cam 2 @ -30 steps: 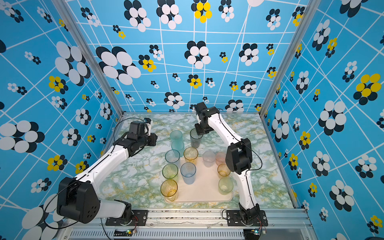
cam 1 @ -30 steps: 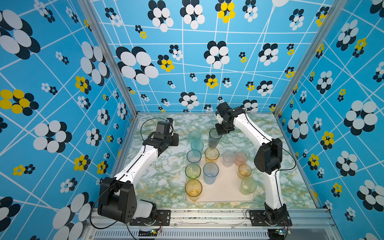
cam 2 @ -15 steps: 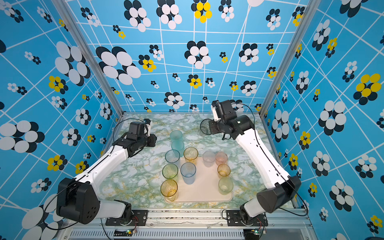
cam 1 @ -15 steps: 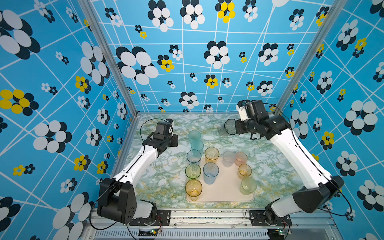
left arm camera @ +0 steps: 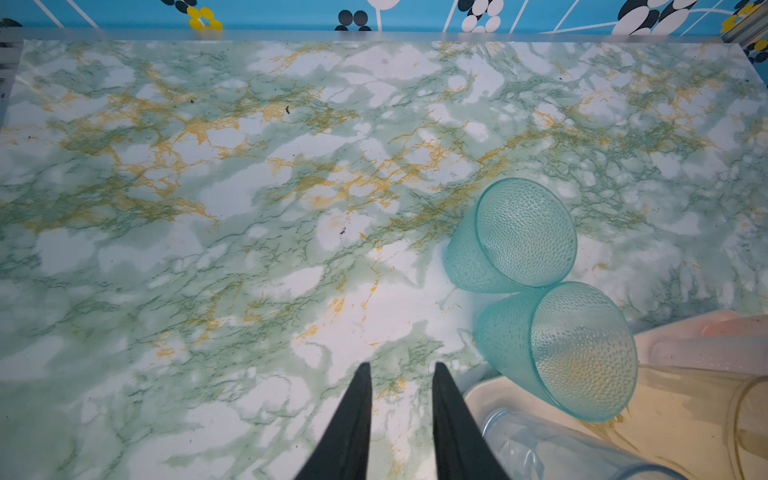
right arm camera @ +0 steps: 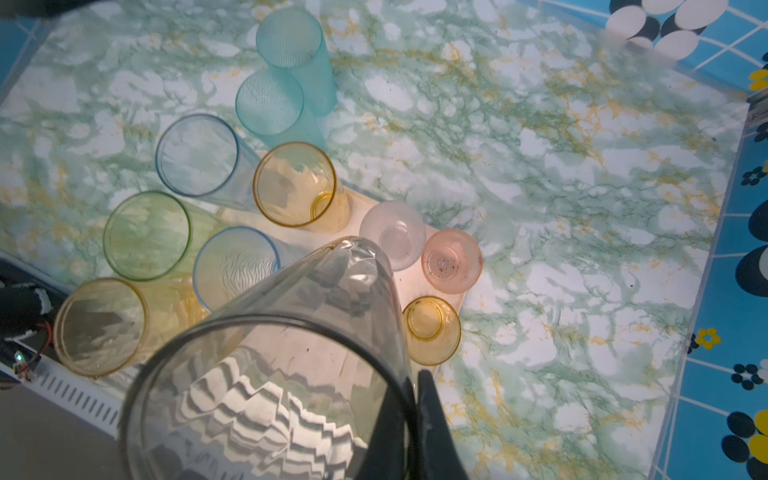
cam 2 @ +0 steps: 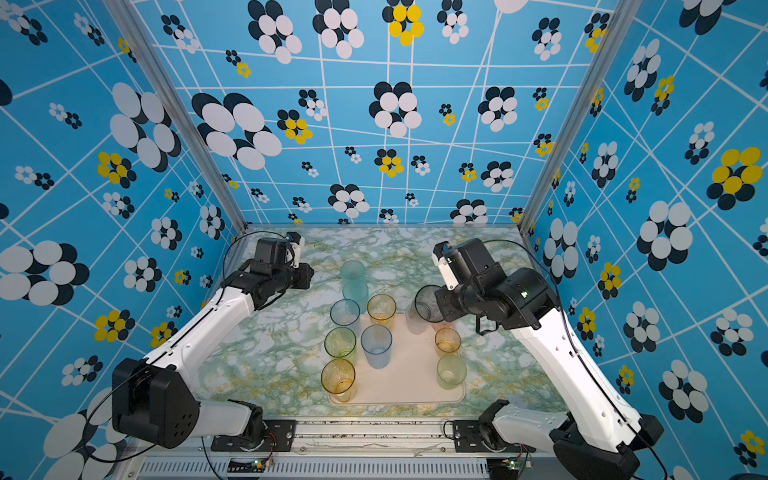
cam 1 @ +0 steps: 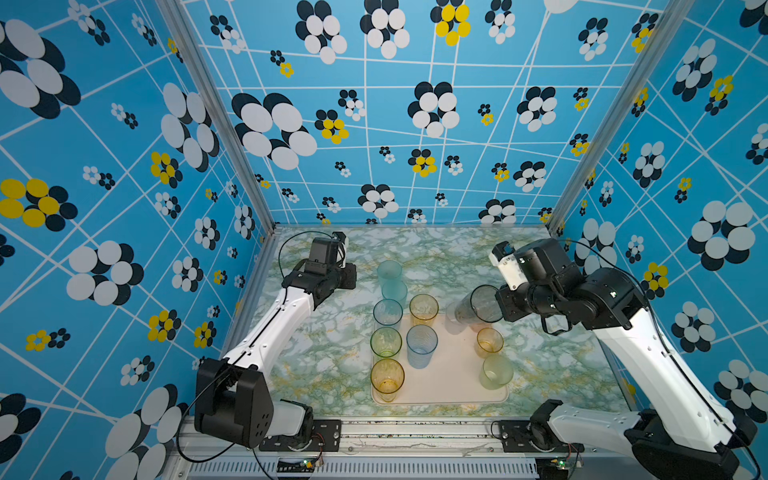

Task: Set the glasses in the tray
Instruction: 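Lift the grey cup and carry it over the tray's near end, then lower the grey cup onto the tray beside the light-blue cup, then open the right gripper to release the grey cup, then raise the right gripper away while the left gripper reaches toward the teal cups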

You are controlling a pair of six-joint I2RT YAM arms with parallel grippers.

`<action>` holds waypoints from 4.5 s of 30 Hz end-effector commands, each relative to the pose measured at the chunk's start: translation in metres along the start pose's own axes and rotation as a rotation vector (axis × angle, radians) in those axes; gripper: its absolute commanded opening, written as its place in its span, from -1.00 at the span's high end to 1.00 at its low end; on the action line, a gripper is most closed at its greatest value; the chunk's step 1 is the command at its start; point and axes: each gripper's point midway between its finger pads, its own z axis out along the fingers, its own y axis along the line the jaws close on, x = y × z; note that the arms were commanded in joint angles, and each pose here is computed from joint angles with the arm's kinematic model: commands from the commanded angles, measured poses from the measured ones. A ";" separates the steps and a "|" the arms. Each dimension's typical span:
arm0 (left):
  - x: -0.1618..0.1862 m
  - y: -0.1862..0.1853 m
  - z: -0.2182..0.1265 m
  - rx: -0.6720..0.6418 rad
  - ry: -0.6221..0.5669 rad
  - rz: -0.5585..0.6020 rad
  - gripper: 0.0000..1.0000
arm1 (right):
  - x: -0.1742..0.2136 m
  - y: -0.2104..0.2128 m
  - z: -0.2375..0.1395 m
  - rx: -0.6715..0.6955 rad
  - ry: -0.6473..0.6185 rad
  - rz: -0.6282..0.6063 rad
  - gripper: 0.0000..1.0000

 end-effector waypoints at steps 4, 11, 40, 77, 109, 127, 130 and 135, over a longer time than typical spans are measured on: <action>-0.014 -0.003 -0.019 0.015 -0.034 -0.001 0.43 | 0.057 0.019 0.015 0.044 0.228 -0.085 1.00; -0.016 -0.006 -0.017 0.030 -0.036 -0.008 0.43 | 0.066 0.075 0.042 -0.095 0.231 -0.127 1.00; -0.014 -0.008 -0.015 0.044 -0.023 0.002 0.43 | 0.077 0.175 0.115 -0.245 0.299 -0.239 1.00; -0.011 -0.008 -0.016 0.043 -0.019 0.000 0.43 | 0.095 0.170 0.137 -0.175 0.357 -0.234 1.00; -0.010 -0.008 -0.015 0.044 -0.013 -0.003 0.42 | 0.091 0.165 0.114 -0.216 0.311 -0.213 0.54; -0.022 -0.009 -0.003 0.028 0.047 0.025 0.44 | 0.014 0.070 0.027 -0.057 -0.083 -0.019 0.24; -0.028 -0.015 0.004 0.038 0.080 0.037 0.44 | -0.006 0.043 0.022 0.002 -0.151 0.048 0.19; -0.030 -0.027 0.021 0.070 0.148 0.061 0.40 | -0.026 0.023 0.024 0.021 -0.167 0.084 0.15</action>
